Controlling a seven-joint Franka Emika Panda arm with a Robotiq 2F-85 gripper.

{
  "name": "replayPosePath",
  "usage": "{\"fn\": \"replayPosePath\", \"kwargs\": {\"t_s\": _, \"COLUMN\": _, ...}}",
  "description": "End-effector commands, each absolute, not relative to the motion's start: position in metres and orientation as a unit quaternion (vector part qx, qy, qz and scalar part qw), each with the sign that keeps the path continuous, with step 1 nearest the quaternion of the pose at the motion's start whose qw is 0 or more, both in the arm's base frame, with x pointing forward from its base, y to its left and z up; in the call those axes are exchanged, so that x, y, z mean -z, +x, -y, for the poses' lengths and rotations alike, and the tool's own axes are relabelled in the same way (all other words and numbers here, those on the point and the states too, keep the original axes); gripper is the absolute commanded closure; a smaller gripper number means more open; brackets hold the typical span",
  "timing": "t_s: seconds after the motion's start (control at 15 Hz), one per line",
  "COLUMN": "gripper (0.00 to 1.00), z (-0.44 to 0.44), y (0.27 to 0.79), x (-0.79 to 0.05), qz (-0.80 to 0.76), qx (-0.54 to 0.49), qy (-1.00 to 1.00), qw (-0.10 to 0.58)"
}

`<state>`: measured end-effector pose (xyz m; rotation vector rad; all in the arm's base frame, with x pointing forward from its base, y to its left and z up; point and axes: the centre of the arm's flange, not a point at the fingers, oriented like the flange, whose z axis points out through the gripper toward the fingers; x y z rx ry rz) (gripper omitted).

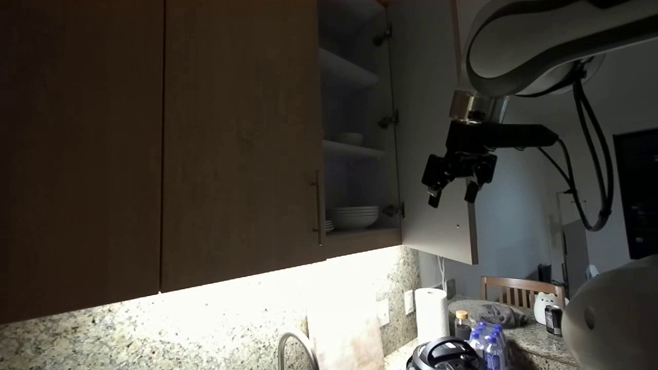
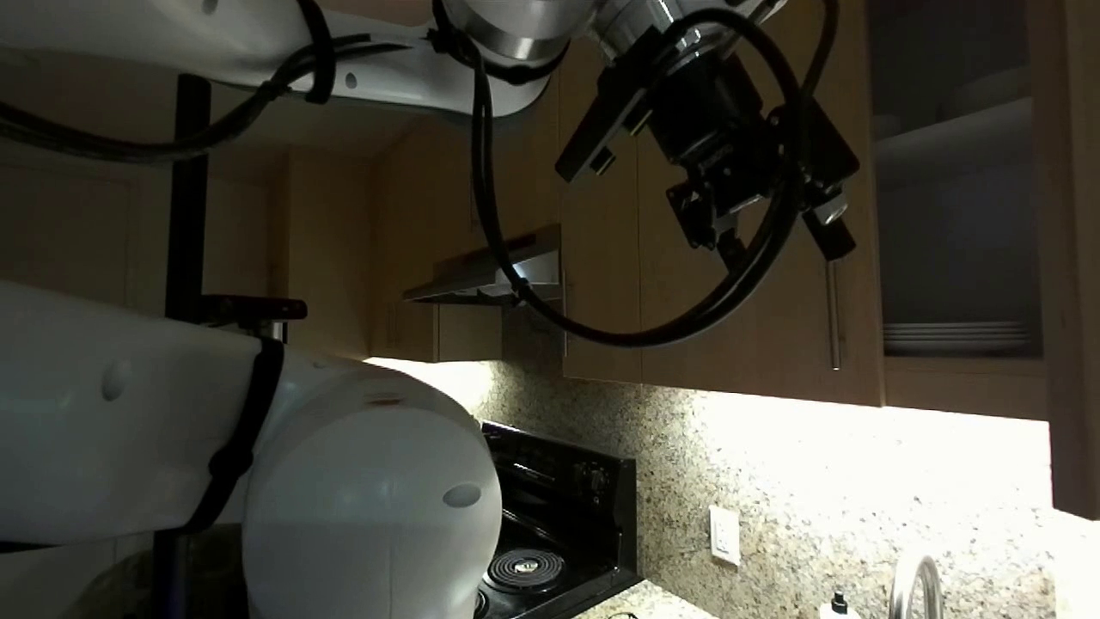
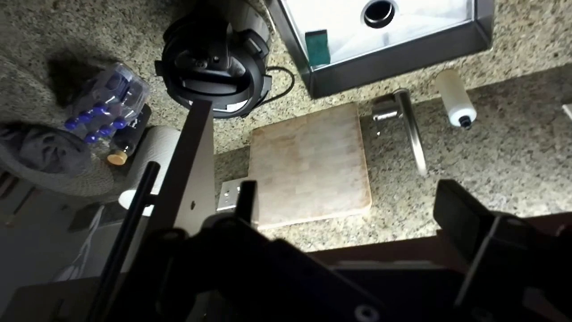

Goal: Close the right cabinet door

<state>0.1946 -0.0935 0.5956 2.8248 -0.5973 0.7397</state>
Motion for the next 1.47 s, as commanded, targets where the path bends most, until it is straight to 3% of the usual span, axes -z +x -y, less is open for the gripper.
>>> {"fn": "replayPosePath", "kwargs": {"t_s": 0.0, "gripper": 0.0, "z": 0.104, "y": 0.198, "x": -0.609, "qz": 0.275, "qx": -0.288, "qy": 0.912, "qw": 0.1}}
{"fn": "replayPosePath", "kwargs": {"t_s": 0.6, "gripper": 0.0, "z": 0.119, "y": 0.159, "x": -0.631, "qz": 0.407, "qx": -0.351, "qy": 0.837, "qw": 0.107}}
{"fn": "replayPosePath", "kwargs": {"t_s": 0.67, "gripper": 0.25, "z": 0.116, "y": 0.153, "x": -0.632, "qz": 0.396, "qx": -0.352, "qy": 0.842, "qw": 0.105}}
{"fn": "replayPosePath", "kwargs": {"t_s": 0.8, "gripper": 0.33, "z": 0.105, "y": 0.143, "x": -0.632, "qz": 0.365, "qx": -0.348, "qy": 0.858, "qw": 0.1}}
{"fn": "replayPosePath", "kwargs": {"t_s": 1.4, "gripper": 0.92, "z": 0.104, "y": 0.137, "x": -0.642, "qz": 0.396, "qx": -0.361, "qy": 0.838, "qw": 0.105}}
